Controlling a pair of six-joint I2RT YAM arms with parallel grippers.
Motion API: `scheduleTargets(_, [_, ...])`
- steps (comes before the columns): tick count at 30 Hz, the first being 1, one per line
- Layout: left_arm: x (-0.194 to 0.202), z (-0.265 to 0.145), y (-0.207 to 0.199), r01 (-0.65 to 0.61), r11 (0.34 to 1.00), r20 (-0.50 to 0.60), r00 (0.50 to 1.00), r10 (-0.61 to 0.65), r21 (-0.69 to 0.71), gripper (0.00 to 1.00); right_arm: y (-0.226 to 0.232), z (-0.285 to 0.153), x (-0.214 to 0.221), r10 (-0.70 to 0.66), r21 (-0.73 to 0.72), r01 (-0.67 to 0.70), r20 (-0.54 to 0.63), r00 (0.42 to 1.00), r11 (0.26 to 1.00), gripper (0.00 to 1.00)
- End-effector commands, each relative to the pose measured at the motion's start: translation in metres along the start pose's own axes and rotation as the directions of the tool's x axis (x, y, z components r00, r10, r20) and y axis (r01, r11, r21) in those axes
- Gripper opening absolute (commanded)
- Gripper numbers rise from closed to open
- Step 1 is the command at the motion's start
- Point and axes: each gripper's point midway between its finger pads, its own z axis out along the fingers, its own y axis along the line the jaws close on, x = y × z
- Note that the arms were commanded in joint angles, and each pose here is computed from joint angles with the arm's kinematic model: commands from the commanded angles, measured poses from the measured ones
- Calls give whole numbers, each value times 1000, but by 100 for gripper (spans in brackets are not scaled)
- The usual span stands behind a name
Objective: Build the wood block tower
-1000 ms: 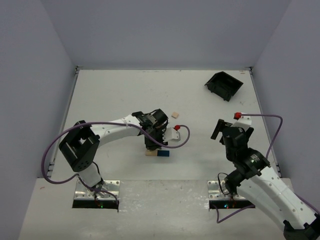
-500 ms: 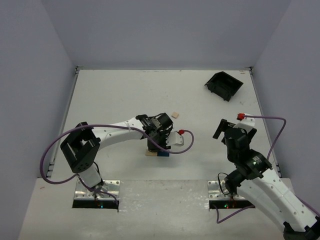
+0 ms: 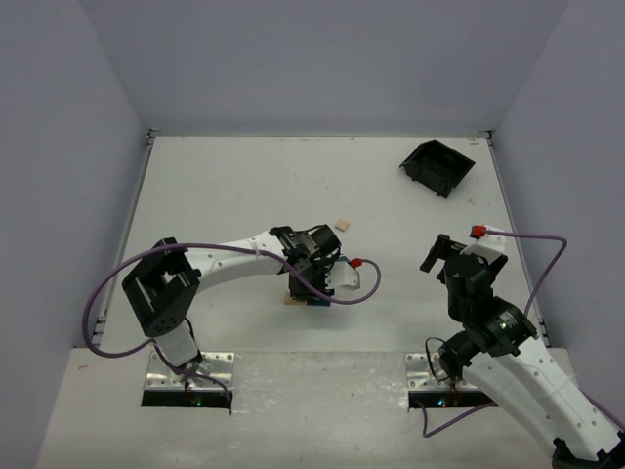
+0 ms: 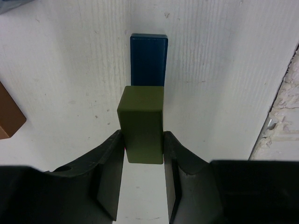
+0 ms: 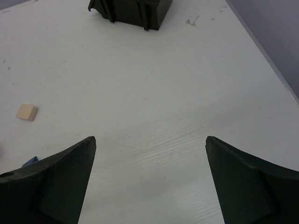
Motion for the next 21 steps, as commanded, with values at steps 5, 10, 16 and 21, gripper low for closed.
scheduleTargets(5, [-8,4,0,-12,1000,20,1000,12,-9,0,-3,1,-6,26,32,-27,24,999,999,99])
scheduleTargets(10, [-8,7,1,-17,1000,16,1000,17,-7,0,-5,2,-6,32,42,-33,31,999,999,99])
scheduleTargets(16, [-7,9,1,-21,1000,6,1000,21,-2,0,-6,1,-6,34,43,-35,32,999,998,99])
scheduleTargets(21, [-4,12,0,-23,1000,-4,1000,23,3,0,-6,1,-6,34,45,-36,33,999,998,99])
